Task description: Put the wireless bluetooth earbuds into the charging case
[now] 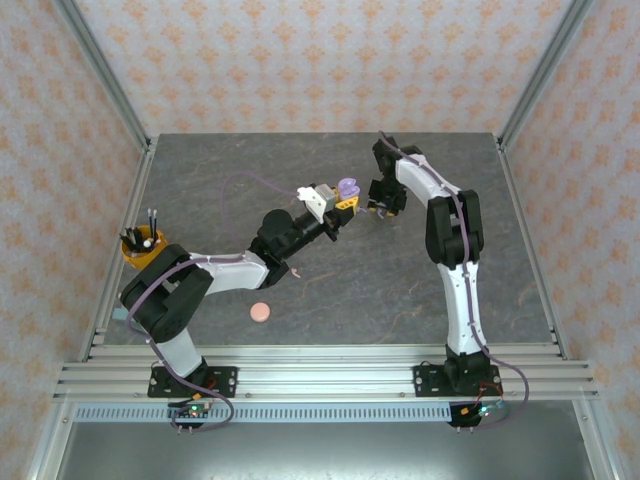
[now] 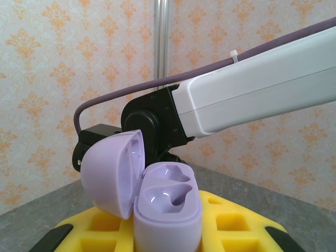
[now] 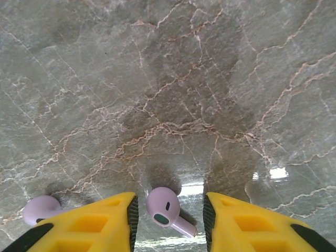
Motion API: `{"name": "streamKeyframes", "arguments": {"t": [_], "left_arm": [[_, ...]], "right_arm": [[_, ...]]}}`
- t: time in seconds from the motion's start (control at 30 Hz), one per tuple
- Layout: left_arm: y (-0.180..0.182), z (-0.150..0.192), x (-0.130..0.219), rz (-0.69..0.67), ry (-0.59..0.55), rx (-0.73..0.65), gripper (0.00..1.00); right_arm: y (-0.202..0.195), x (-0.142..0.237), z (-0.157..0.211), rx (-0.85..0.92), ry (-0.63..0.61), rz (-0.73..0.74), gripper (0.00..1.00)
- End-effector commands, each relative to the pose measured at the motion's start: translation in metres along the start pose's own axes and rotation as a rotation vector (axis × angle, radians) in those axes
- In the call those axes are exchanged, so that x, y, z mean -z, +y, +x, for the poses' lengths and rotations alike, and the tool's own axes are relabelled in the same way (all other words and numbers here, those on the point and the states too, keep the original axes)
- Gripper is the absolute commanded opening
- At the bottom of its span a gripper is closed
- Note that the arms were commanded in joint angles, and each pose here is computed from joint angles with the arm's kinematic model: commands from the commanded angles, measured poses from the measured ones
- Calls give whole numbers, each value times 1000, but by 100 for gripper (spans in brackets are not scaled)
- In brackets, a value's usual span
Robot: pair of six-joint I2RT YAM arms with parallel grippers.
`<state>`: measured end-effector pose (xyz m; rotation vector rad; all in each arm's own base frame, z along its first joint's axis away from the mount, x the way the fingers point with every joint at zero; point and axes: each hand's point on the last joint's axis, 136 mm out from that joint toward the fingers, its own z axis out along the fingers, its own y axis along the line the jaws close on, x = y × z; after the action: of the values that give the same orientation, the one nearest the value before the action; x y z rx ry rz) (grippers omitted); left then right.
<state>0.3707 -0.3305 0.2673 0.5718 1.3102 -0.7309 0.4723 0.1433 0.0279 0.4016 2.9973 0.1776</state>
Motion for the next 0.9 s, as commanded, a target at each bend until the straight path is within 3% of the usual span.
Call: {"name": "streamKeyframes", "arguments": {"t": [0.0,0.33,0.67,0.87], "left_arm": [[-1,-28,1,13,-63,-7,0],[-1,-28,0,17,-54,-3,0],[-2,-28,0,21,-46,8,0],[-2,-29,0,23,-40,11,0]], "right_arm": [[-4,1,-3,8,-7,33,38],[-5,-4,-5,9,-4,42,33],[-5,-5,-4,10,0,37,18],[-7,2,-4,-20,-12,7,13]]}}
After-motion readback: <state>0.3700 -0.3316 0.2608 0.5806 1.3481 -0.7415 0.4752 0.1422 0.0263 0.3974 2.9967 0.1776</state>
